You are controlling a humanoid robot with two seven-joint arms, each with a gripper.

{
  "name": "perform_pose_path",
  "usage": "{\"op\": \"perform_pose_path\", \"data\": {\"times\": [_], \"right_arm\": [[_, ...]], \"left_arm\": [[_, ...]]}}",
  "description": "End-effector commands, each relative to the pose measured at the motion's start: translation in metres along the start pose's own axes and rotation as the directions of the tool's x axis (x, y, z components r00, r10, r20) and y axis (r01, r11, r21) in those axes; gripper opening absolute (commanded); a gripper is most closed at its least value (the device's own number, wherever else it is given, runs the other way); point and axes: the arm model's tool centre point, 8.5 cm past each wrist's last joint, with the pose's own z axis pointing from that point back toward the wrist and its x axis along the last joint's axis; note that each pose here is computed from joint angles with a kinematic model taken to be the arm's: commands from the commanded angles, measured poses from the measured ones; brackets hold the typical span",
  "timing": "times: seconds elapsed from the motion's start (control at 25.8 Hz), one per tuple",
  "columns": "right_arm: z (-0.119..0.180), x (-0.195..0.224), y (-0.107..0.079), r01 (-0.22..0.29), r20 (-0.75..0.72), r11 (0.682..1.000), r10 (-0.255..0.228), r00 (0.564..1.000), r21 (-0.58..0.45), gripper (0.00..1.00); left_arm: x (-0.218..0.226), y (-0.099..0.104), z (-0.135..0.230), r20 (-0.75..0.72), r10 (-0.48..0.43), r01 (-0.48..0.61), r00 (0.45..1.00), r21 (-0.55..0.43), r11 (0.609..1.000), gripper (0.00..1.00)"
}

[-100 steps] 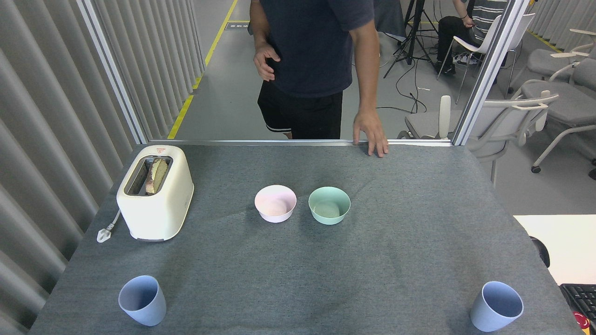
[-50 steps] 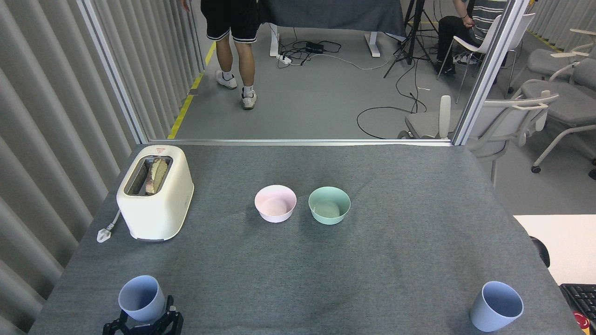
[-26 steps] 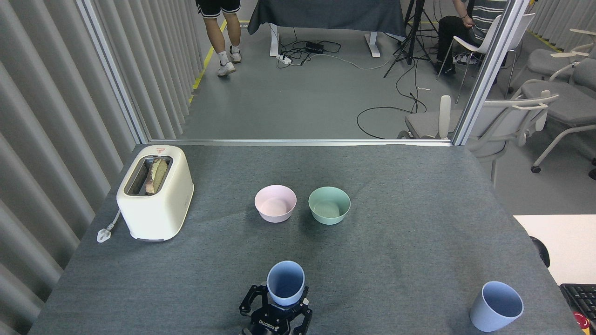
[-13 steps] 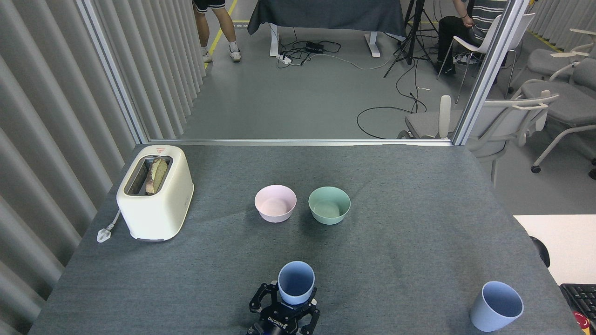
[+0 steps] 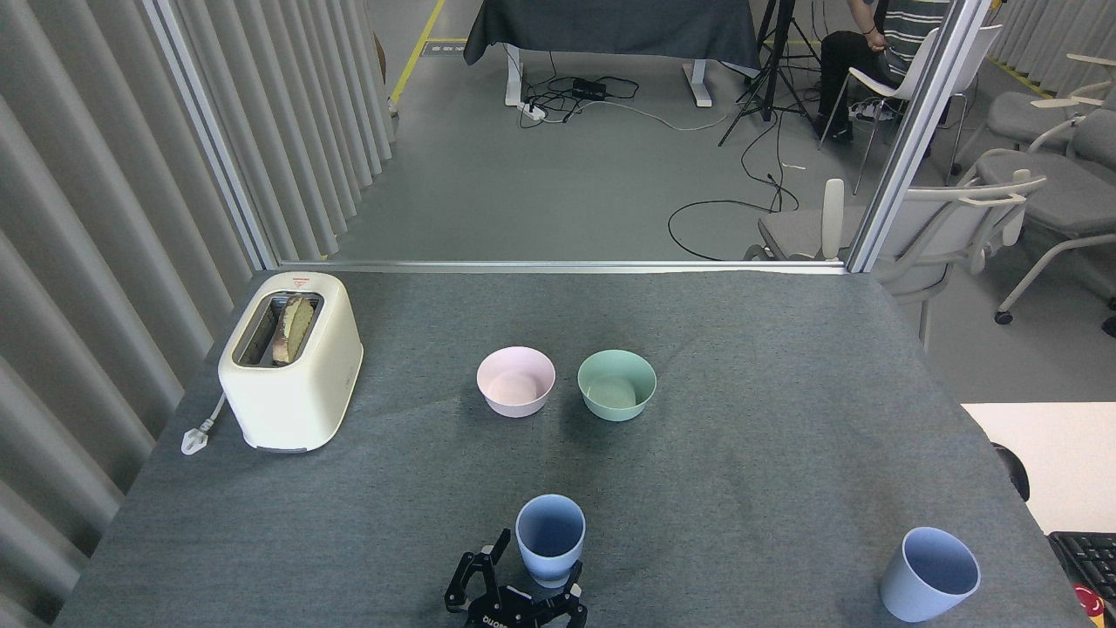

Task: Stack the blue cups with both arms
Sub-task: 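Set the blue cup down in front of the robot and release it, then withdraw the left gripper from the placed cup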

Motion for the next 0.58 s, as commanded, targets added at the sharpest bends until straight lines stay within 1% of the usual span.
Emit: {"op": "perform_pose_path", "data": {"times": [0.0, 0.08, 0.19, 0.27, 0.43, 0.54], "right_arm": [[-0.001, 0.001, 0.0, 0.001, 0.003, 1.0, -0.001, 1.0, -0.001, 1.0], [-0.001, 0.004, 0.0, 0.004, 0.009, 1.0, -0.004, 1.0, -0.001, 1.0], [-0.001, 0.005, 0.0, 0.004, 0.009, 1.0, -0.004, 1.0, -0.001, 1.0], [-0.001, 0.005, 0.001, 0.005, 0.01, 1.0, -0.005, 1.0, 0.001, 1.0], [0.002, 0.001, 0.003, 0.003, 0.0, 1.0, -0.003, 1.0, 0.006, 1.0], [0.017, -0.006, 0.008, 0.001, -0.018, 0.999, -0.001, 1.0, 0.033, 1.0]], "left_arm": [[-0.008, -0.009, 0.025, -0.005, -0.011, 0.01, 1.0, -0.023, 1.0, 1.0], [-0.016, -0.017, 0.041, -0.02, -0.029, 0.028, 0.999, -0.047, 0.999, 1.0], [-0.03, -0.019, 0.073, -0.058, -0.026, 0.023, 0.998, -0.059, 0.998, 1.0], [-0.035, -0.014, 0.097, -0.086, -0.009, 0.005, 0.996, -0.05, 0.999, 1.0], [-0.044, 0.01, 0.142, -0.135, 0.005, -0.007, 0.991, -0.013, 1.0, 1.0], [-0.047, 0.018, 0.165, -0.174, 0.017, -0.019, 0.985, -0.011, 1.0, 1.0]]}}
